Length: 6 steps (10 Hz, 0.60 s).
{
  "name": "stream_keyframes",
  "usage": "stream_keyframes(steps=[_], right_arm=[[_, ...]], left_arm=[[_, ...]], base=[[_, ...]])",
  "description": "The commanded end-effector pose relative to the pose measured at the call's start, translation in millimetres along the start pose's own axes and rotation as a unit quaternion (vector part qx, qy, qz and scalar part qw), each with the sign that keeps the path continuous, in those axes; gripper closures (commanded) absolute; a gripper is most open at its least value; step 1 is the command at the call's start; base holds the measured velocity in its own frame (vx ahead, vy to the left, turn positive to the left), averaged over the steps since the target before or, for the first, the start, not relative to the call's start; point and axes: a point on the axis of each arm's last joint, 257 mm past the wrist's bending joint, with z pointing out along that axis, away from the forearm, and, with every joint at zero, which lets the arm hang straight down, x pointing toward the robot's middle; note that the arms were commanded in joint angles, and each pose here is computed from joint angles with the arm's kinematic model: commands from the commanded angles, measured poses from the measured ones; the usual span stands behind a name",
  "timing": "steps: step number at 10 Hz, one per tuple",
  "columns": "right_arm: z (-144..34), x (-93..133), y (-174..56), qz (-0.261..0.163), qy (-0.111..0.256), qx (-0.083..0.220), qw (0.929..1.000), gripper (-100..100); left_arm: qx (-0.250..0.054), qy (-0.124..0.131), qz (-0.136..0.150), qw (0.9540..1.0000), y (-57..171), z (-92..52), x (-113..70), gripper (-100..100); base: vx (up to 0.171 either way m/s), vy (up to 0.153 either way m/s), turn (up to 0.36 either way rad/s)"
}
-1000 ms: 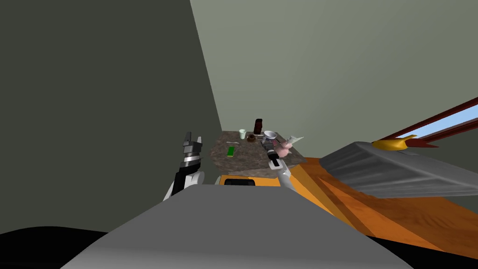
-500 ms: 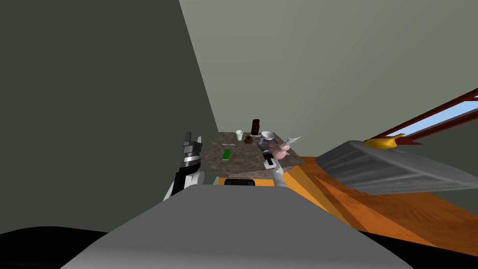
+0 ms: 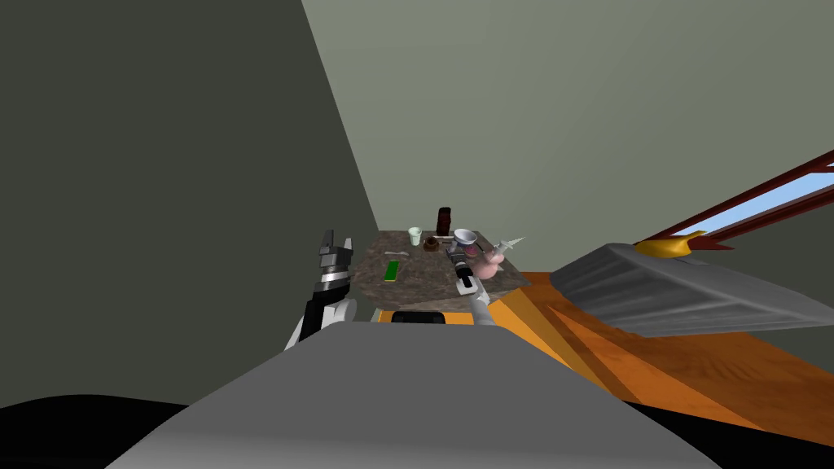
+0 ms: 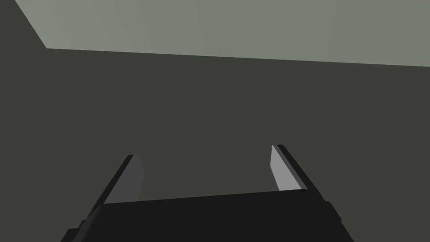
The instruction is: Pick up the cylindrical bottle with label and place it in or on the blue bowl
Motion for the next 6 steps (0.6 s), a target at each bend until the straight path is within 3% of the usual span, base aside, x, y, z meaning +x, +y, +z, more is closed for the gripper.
stream_keyframes(steps=[1, 5, 6], right_arm=[[0.0, 0.0, 0.0, 0.000, 0.000, 0.000, 1.0000, 100], [0.0, 0.1, 0.2, 0.001, 0.000, 0.000, 1.0000, 100], [-0.1, 0.2, 0.1, 0.001, 0.000, 0.000, 1.0000, 0]], left_arm=[[0.000, 0.000, 0.000, 1.0000, 0.0, 0.0, 0.0, 0], [0.000, 0.000, 0.000, 1.0000, 0.0, 0.0, 0.0, 0], [0.000, 0.000, 0.000, 1.0000, 0.0, 0.0, 0.0, 0]], base=[[0.000, 0.000, 0.000], [0.000, 0.000, 0.000], [0.000, 0.000, 0.000]])
